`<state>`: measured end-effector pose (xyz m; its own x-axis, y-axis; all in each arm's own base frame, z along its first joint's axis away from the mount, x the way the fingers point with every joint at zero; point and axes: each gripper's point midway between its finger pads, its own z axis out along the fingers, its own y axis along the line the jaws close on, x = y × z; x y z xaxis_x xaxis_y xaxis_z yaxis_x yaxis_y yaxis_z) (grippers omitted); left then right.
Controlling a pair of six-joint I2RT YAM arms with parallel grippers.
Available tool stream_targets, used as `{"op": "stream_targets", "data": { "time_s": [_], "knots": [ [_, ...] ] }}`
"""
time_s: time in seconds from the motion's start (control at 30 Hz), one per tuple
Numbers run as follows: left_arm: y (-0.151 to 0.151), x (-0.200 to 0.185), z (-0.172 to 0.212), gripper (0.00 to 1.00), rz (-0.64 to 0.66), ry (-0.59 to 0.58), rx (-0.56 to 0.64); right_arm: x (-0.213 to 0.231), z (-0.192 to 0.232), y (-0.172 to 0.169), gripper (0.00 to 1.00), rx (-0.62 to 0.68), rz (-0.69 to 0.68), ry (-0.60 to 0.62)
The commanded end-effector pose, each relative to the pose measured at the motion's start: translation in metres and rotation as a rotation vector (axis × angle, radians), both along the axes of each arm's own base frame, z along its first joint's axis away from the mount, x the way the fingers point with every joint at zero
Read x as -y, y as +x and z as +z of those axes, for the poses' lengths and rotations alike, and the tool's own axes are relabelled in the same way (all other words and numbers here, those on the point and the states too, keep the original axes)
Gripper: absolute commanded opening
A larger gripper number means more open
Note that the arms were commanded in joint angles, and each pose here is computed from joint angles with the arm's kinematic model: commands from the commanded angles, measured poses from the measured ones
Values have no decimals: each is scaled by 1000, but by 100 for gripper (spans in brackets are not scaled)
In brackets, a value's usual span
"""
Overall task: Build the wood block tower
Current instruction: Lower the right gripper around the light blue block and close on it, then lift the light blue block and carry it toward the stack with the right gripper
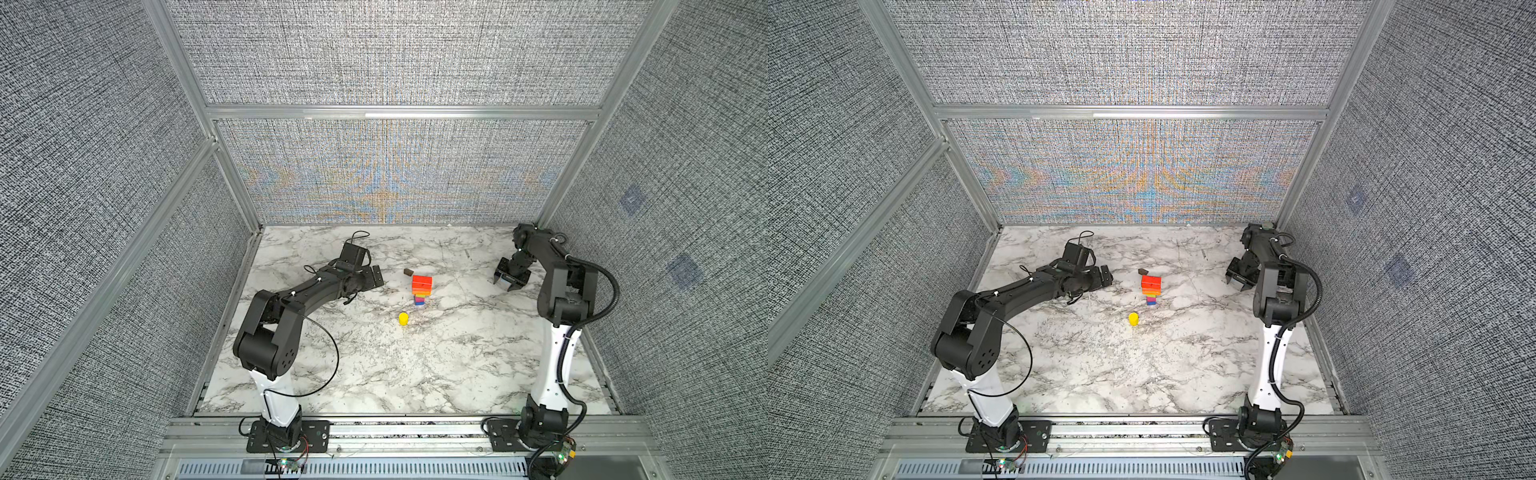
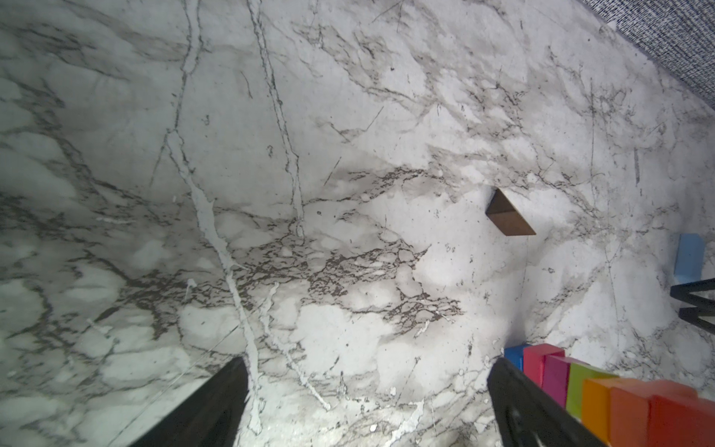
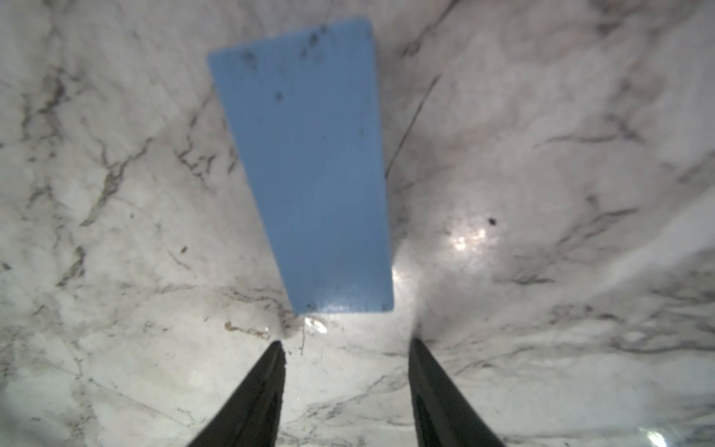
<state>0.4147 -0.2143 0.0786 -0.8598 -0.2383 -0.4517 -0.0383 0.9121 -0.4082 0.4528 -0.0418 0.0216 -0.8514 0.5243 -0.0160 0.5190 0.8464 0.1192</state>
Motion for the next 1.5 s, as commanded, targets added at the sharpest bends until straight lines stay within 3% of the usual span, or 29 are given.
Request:
{"op": "stream_targets", "data": {
  "time_s": [0.0, 0.23, 0.47, 0.7, 0.93, 1.2, 1.47],
  "knots": [
    [2, -1, 6, 98, 9, -11, 25, 1, 10, 23, 61, 205, -74, -44],
    [2, 0, 4, 98, 15, -35, 28, -12, 11, 29, 71, 531, -346, 102],
    [1, -3, 4, 98, 17, -34, 34, 12, 13, 32, 74, 656, -513, 33],
    [2, -2, 0, 98, 15, -46, 28, 28, 8, 16, 74, 672, -655, -12],
    [3, 1, -4, 98, 8, -56, 16, 35, 8, 12, 74, 652, -658, -43],
    [3, 0, -8, 98, 10, -51, 7, 4, -13, 46, 68, 683, -589, 177],
    [5, -1, -12, 98, 12, -53, -2, -4, -25, 58, 65, 646, -597, 218]
  ]
}}
